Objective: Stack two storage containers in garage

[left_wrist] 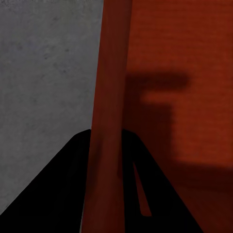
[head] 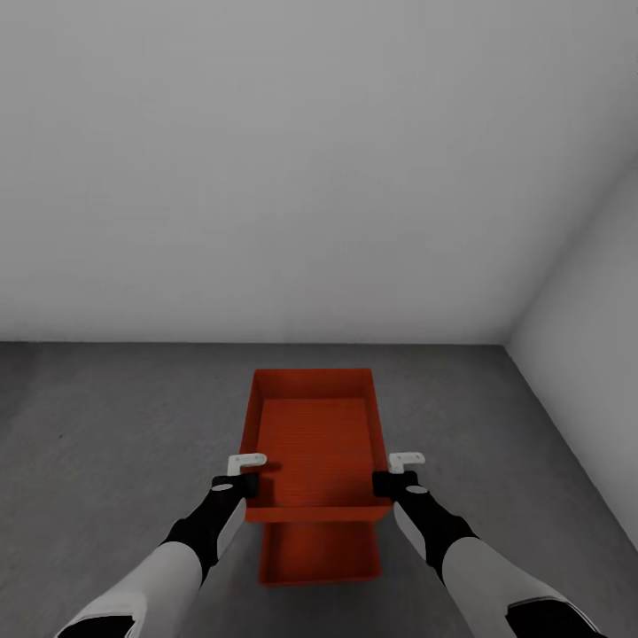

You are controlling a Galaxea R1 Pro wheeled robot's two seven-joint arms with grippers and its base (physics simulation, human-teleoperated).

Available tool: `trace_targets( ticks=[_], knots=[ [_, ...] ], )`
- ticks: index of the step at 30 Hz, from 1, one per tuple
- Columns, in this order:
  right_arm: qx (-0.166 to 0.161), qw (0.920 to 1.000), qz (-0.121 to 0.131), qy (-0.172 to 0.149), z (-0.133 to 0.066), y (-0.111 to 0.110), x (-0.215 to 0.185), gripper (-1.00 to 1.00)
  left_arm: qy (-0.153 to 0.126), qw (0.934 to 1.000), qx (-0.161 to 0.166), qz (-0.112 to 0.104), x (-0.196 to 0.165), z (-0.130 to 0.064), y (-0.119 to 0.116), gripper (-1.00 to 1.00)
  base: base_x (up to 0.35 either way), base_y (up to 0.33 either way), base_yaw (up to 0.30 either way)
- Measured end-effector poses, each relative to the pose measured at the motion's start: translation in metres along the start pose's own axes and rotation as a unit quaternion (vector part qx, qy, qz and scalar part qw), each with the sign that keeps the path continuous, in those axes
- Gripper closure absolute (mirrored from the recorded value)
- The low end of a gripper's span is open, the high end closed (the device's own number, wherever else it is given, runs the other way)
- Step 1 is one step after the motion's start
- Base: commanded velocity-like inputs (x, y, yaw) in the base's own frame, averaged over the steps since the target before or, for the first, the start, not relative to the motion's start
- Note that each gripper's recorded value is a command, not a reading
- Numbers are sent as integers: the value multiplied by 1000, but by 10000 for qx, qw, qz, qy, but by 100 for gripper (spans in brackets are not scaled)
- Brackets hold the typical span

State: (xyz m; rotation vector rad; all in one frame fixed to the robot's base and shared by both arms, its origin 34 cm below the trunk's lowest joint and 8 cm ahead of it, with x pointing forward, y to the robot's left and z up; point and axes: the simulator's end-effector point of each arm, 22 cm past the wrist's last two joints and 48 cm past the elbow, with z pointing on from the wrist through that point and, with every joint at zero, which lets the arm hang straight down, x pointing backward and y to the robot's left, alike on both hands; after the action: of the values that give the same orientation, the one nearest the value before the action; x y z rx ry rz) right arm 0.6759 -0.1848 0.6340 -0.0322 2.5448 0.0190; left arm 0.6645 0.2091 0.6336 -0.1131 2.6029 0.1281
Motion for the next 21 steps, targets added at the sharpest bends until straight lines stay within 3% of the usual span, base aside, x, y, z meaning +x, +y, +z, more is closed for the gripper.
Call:
trace_targets(
  ticks=[21],
  knots=[
    [0, 10000, 0, -13, 23, 0, 10, 100, -13, 10000, 1, -1, 9, 24, -2, 100, 0, 0, 0]
  ],
)
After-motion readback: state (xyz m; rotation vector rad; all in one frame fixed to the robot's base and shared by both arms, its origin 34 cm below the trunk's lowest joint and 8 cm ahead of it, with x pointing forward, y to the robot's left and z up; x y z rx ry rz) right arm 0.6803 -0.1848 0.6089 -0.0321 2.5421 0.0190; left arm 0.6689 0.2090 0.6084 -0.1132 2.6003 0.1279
